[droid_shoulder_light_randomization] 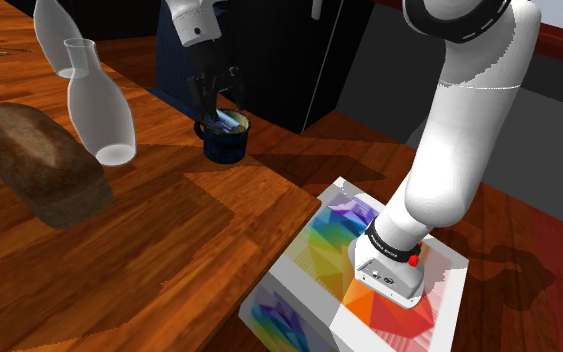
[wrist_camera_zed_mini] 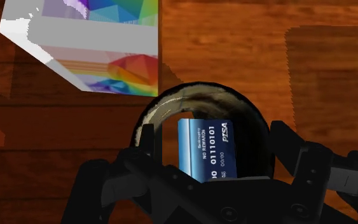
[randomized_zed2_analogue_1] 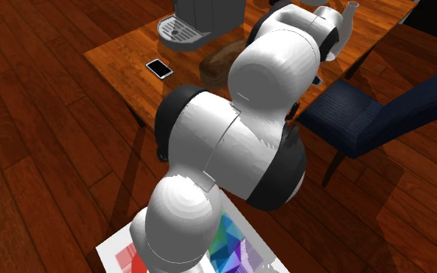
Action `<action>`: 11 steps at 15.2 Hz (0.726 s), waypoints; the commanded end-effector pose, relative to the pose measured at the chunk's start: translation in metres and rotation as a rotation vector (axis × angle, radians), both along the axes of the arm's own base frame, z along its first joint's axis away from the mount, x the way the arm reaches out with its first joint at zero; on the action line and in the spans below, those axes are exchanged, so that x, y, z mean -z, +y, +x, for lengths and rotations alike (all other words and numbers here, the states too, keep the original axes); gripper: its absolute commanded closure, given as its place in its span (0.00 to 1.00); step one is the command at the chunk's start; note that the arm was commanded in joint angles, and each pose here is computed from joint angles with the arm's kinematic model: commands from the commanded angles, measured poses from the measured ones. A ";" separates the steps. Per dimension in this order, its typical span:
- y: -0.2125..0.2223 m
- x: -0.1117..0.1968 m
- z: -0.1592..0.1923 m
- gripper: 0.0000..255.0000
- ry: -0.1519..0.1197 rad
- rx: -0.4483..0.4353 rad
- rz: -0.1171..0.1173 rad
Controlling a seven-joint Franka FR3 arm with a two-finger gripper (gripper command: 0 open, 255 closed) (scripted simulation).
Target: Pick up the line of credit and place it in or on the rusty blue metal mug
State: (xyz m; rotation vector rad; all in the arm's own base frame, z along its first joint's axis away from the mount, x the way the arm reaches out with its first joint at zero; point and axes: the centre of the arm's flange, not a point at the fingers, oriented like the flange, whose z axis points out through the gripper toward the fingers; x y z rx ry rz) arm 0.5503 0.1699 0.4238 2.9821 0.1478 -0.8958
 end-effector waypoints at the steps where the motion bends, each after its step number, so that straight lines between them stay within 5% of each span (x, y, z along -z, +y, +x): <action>1: 0.001 -0.016 0.012 0.00 0.000 0.000 0.000; 3: 0.002 -0.036 0.025 0.00 0.000 0.000 0.000; 11: 0.002 -0.036 0.025 0.00 0.000 0.000 0.000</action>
